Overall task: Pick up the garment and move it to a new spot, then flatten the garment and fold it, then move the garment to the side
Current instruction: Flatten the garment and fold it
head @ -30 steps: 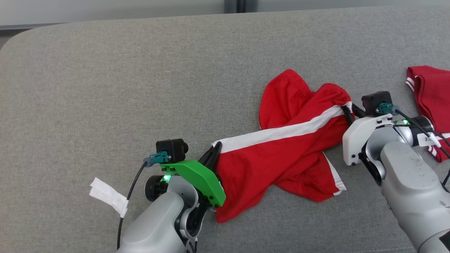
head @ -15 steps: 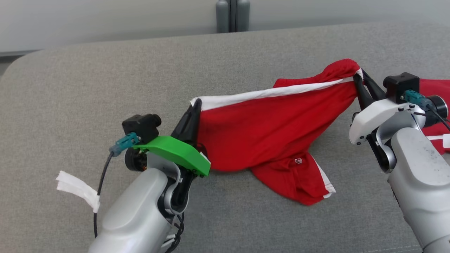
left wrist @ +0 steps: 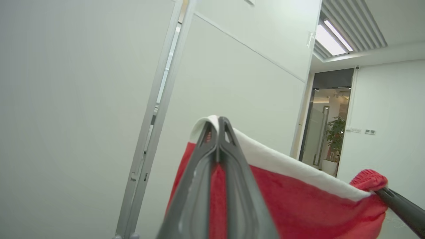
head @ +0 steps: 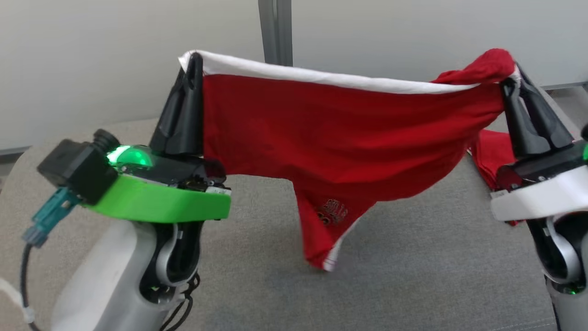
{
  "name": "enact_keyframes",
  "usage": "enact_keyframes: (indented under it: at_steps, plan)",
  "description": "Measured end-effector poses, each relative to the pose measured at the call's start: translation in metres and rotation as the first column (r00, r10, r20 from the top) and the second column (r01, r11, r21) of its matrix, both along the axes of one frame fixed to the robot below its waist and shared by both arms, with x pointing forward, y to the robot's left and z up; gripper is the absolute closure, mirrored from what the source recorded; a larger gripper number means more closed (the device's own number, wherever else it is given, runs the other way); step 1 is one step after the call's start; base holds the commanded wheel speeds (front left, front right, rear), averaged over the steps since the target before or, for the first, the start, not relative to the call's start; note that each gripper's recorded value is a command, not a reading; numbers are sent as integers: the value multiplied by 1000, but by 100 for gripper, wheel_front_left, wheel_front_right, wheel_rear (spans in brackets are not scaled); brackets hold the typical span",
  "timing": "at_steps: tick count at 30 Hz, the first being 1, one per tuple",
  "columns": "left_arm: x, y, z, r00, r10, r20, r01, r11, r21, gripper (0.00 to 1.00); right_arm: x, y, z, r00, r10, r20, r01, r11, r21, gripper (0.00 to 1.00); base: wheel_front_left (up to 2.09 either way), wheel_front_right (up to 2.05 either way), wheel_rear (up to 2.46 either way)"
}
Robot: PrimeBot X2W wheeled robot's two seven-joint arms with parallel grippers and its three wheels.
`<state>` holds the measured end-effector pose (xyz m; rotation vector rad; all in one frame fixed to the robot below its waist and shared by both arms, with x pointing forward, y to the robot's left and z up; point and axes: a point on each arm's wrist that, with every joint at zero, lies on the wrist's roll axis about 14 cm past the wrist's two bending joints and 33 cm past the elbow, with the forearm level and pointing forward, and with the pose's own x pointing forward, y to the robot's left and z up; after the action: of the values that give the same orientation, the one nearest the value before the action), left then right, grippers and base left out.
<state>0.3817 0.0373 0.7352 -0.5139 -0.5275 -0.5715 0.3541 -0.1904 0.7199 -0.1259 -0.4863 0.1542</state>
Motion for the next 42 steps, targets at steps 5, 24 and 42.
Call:
enact_keyframes:
  at_steps: [5, 24, 42]
  plan:
    - [-34, -3, 43, 992, -40, 122, 37, 999, 28, 100, -47, 0, 33, 996, -26, 89, 27, 1000, -5, 100, 0, 0, 0]
    - [140, -5, 11, 996, -19, -85, 37, 977, 211, 100, 116, 40, -1, 993, 102, -54, -96, 989, 111, 100, 0, 0, 0]
    - [233, -5, -200, 916, 18, -400, 70, 976, 204, 100, 228, 47, -219, 901, 94, -424, -27, 987, 161, 100, 0, 0, 0]
